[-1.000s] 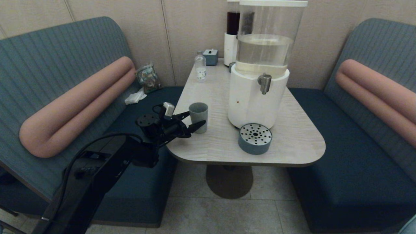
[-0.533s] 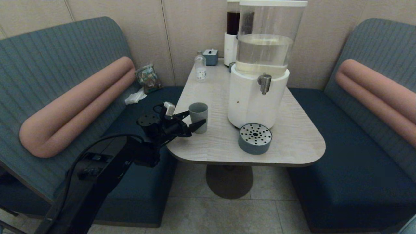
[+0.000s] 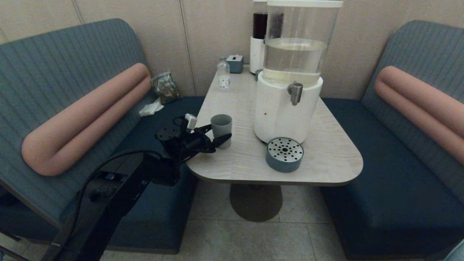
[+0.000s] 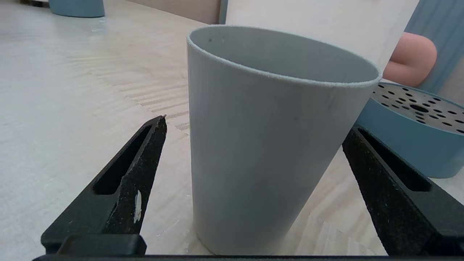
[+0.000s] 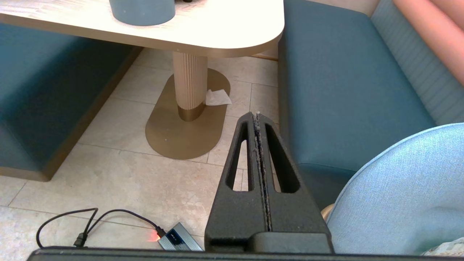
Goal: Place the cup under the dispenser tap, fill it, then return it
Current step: Pick up the cup
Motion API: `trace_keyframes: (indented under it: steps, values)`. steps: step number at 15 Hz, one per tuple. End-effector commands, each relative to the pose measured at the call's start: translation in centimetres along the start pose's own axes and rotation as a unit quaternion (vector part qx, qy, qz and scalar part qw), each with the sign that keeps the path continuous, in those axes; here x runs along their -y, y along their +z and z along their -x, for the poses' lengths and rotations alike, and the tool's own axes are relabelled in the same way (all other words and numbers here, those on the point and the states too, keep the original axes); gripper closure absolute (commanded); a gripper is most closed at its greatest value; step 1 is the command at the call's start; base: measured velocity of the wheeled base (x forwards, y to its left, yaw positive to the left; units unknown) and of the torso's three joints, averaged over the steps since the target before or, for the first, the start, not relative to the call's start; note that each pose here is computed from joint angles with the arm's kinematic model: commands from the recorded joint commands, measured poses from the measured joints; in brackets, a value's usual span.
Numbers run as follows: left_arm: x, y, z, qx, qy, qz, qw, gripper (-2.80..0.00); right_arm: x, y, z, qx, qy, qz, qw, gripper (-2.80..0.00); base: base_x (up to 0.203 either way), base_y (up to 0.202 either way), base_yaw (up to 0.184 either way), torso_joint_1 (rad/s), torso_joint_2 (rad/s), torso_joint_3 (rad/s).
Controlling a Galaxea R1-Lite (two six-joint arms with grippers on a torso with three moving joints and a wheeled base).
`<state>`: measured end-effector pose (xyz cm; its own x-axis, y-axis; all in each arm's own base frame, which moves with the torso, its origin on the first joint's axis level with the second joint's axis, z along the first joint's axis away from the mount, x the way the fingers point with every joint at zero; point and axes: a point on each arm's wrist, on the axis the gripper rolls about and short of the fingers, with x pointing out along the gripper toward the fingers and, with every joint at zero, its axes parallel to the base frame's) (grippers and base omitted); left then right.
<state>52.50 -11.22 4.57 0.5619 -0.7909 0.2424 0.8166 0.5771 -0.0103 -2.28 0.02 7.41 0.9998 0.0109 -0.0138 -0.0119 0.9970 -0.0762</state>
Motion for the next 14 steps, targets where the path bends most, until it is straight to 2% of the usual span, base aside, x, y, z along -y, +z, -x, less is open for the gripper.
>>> trace_keyframes:
  steps: [1,9,10,14]
  values:
    - [0.05,0.29,-0.07,0.004,-0.004,-0.003,1.0000,-2.80,0.00,0.01,0.00,0.001,0.000,0.000,1.000,0.00,0.000,0.000,0.000,0.000,0.00,0.000]
    - [-0.05,0.35,-0.19,0.009,-0.004,-0.008,0.9999,-2.80,0.00,-0.01,0.00,0.000,0.001,0.001,1.000,0.00,0.000,0.000,0.000,0.000,0.00,0.000]
    - [-0.05,0.44,-0.21,0.009,-0.005,-0.008,0.9999,0.00,0.00,-0.01,0.00,0.000,0.001,0.000,1.000,0.00,0.000,0.000,0.000,0.000,0.00,0.000]
    - [-0.05,0.76,-0.29,0.010,-0.004,-0.009,0.9999,0.00,0.00,0.01,0.00,0.001,0.001,0.004,1.000,0.00,0.000,0.000,0.000,0.000,0.00,0.000]
